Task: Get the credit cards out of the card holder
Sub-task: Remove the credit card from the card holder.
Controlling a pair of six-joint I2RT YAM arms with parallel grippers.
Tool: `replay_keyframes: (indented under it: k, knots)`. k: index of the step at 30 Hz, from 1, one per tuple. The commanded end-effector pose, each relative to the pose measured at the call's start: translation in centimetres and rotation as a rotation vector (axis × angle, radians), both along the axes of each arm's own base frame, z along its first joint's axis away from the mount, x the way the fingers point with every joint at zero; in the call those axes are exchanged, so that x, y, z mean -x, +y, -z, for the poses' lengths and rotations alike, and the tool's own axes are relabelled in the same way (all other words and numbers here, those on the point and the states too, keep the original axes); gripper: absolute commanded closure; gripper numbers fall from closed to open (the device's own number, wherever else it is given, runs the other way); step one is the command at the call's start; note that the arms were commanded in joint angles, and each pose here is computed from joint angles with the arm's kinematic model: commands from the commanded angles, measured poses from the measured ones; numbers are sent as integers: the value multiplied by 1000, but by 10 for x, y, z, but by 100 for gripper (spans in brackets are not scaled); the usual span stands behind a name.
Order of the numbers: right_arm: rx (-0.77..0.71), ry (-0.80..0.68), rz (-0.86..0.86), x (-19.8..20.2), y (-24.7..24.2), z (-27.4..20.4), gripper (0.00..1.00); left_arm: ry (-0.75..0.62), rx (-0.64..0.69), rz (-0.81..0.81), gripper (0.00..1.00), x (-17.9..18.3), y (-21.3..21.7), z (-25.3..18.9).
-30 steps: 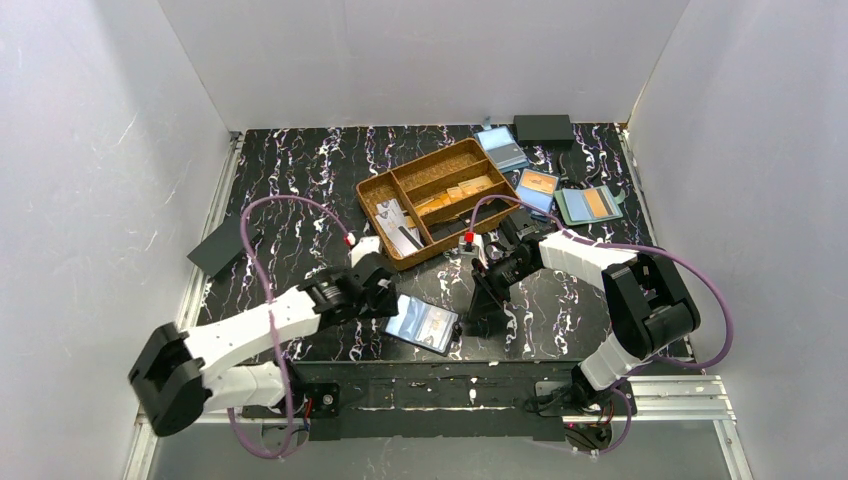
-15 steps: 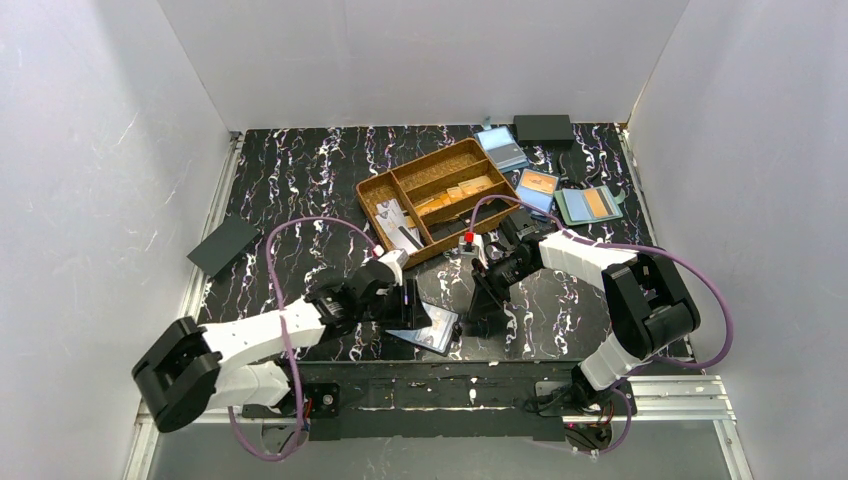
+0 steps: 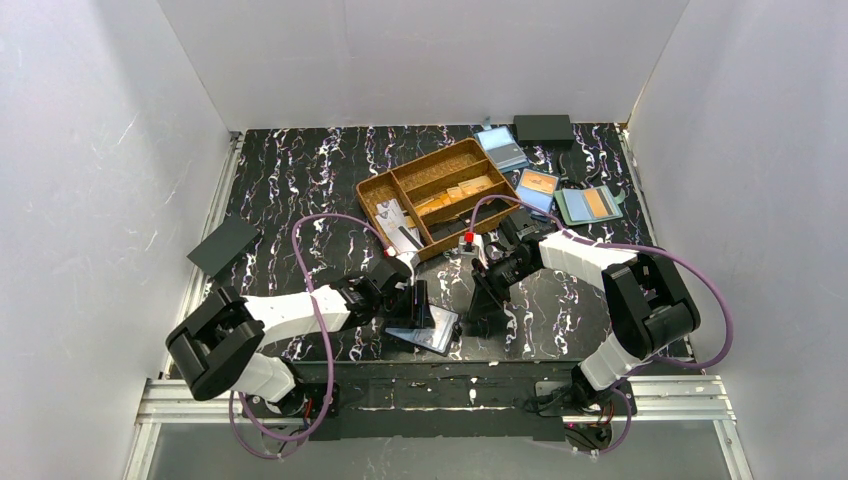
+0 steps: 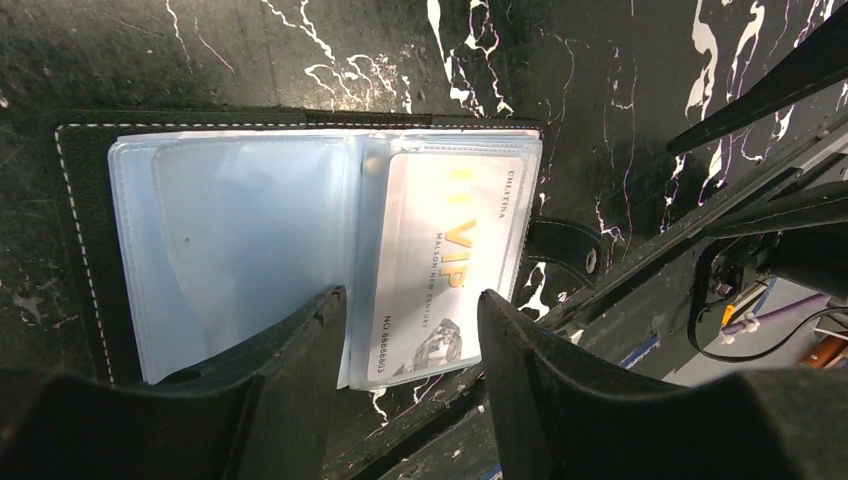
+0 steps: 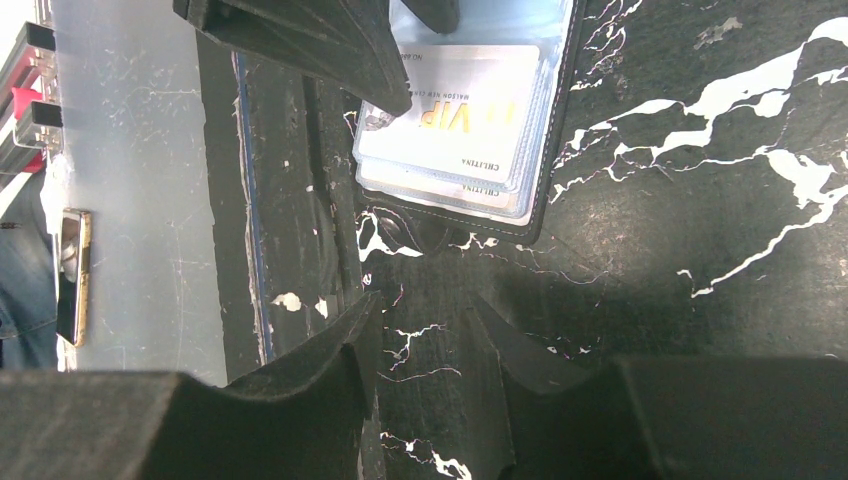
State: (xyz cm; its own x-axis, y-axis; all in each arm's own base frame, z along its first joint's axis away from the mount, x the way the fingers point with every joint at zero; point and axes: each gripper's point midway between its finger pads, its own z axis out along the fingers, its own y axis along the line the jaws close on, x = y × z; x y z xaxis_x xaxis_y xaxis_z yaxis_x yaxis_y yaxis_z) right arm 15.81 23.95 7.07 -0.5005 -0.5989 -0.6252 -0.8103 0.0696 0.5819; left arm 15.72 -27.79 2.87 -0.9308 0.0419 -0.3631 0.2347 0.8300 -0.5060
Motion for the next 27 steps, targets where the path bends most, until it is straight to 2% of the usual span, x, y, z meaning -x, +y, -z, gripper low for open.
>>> replay_keyframes:
  k: [1,7,11,17,22,27]
  knots:
    - [-49,-31,-20,-2,6,-16,58,-4,-41,-12,51,-2,5,6]
    - [-51,-32,-20,-2,6,-17,58,62,-10,-154,64,-1,6,15]
    - [-55,-36,-21,-2,7,-19,58,87,13,-237,69,-4,-1,16]
    - [-66,-43,-22,-2,7,-23,58,65,99,-347,100,-17,-23,9]
    - [-78,-51,-23,-2,8,-28,58,70,149,-478,100,-29,-29,14]
    - [-91,-44,-23,1,9,-30,57,16,160,-583,100,-41,-23,12]
